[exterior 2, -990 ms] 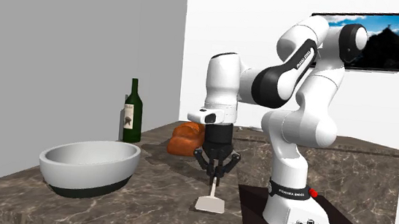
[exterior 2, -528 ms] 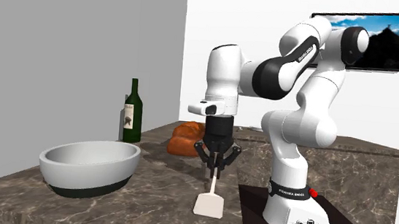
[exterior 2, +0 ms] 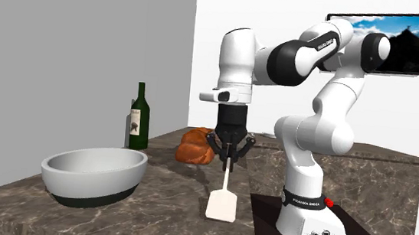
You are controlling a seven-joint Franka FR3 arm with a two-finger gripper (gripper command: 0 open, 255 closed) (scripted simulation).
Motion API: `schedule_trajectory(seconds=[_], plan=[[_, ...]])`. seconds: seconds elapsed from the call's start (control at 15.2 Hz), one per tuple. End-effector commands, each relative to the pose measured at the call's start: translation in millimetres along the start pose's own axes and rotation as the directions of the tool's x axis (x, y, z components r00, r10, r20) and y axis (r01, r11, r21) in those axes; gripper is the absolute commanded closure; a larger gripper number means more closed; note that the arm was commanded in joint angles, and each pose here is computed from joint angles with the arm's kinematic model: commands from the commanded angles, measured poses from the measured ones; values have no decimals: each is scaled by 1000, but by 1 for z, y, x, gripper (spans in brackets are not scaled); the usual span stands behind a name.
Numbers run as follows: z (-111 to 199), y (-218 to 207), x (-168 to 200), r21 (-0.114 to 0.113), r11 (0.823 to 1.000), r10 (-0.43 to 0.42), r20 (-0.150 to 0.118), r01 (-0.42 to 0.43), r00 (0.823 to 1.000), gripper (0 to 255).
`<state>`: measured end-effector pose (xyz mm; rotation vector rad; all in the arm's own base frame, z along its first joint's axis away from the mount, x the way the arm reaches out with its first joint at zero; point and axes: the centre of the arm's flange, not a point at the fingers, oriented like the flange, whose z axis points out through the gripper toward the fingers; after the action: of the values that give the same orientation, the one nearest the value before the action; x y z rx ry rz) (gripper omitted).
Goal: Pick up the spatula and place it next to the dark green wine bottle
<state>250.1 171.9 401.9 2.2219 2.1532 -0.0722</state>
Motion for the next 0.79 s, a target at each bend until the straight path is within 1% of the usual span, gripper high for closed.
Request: schedule_trajectory(seconds=[0.0,0.73], plan=[[-11,2,0,1,1000,0,0,0,1000,255],[-68,2,-4,1,1000,0,0,0,1000,255]])
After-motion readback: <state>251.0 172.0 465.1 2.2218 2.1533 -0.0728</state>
